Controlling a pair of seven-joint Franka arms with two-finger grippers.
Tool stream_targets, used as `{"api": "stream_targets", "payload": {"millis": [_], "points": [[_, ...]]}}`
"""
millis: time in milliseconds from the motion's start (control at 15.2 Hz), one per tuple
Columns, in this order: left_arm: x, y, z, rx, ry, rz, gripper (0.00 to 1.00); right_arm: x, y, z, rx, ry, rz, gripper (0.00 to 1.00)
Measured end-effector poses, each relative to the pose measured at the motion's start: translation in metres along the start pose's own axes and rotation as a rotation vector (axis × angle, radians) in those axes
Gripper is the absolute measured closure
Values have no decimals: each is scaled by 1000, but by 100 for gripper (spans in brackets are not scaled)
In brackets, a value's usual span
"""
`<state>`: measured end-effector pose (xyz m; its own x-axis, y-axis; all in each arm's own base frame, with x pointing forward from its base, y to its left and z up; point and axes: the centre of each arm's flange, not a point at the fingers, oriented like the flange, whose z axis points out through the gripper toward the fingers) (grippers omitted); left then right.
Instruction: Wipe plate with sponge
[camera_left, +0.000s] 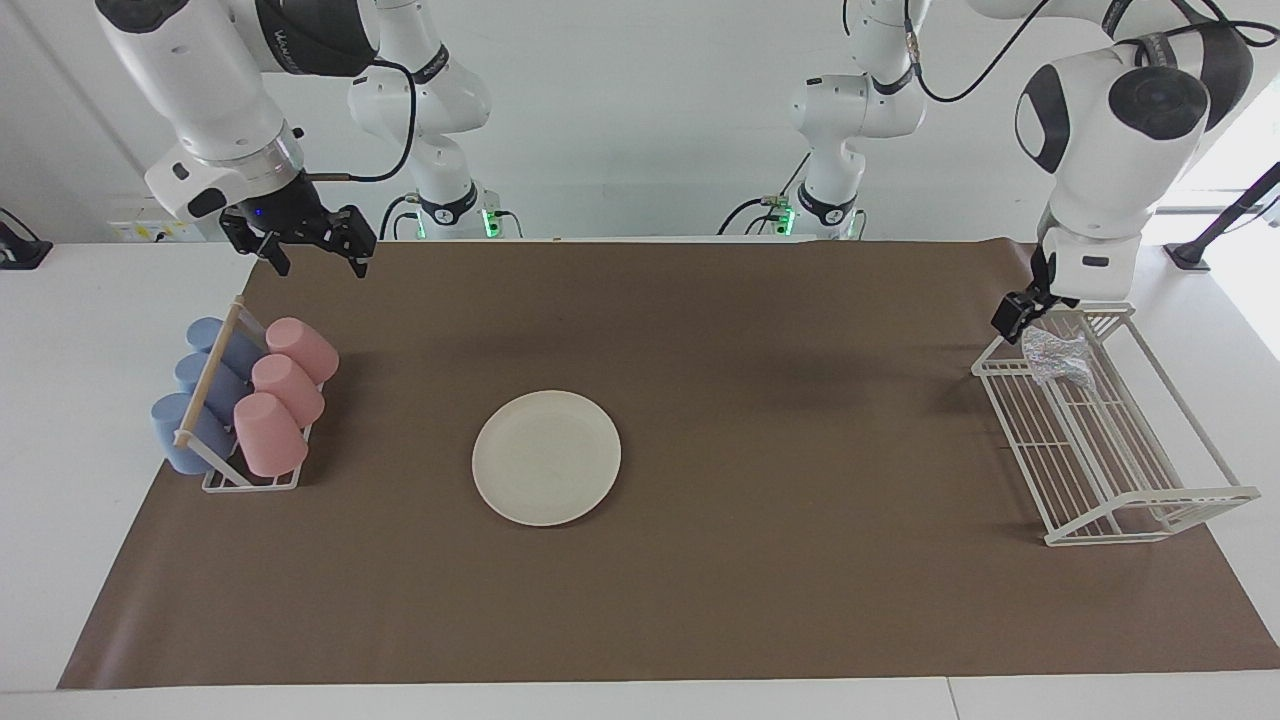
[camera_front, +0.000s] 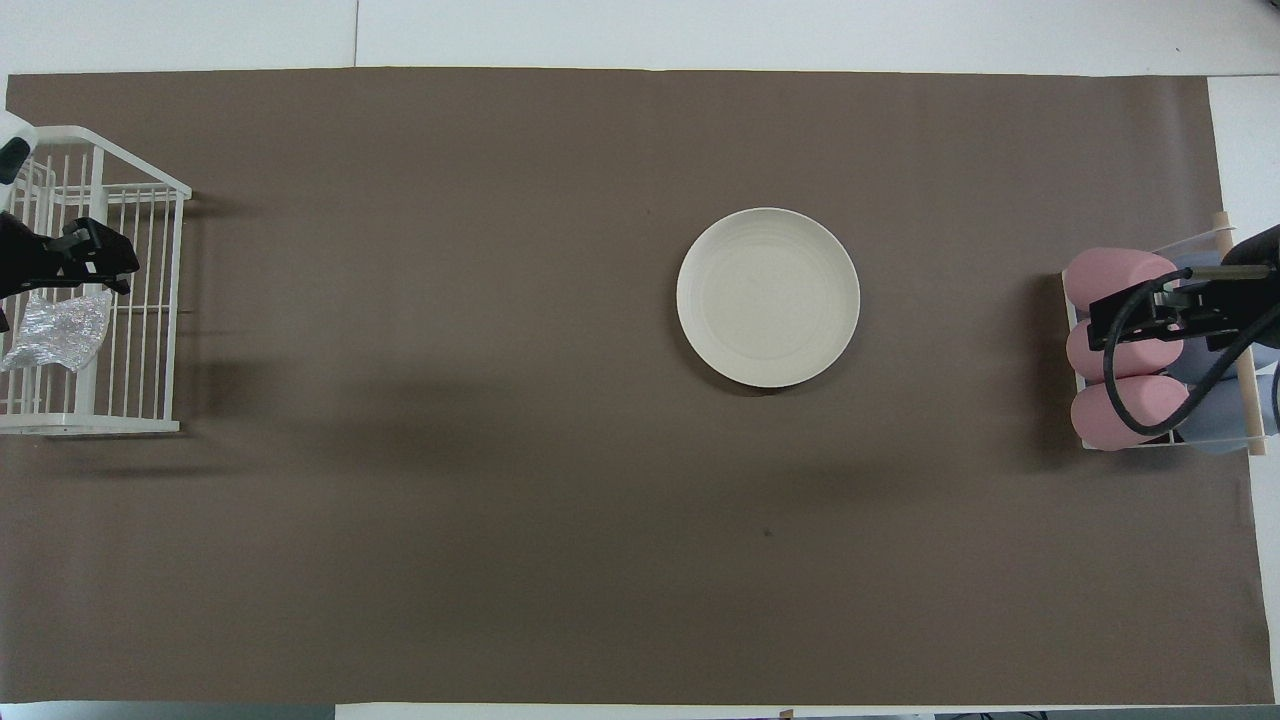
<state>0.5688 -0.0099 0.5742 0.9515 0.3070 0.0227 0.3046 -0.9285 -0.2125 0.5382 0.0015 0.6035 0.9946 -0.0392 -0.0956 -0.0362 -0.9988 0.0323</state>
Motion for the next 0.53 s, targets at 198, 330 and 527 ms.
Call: {"api": "stream_targets", "payload": {"millis": [198,330,527], "points": [[-25,-9,-26,-83,-41,66,0,0,0,0,0,0,0,0],[-40,-11,-30,-133,-65,114,0,0,0,0,0,0,0,0],[-50,-15,-21,-193,-102,145,0,0,0,0,0,0,0,0]]}}
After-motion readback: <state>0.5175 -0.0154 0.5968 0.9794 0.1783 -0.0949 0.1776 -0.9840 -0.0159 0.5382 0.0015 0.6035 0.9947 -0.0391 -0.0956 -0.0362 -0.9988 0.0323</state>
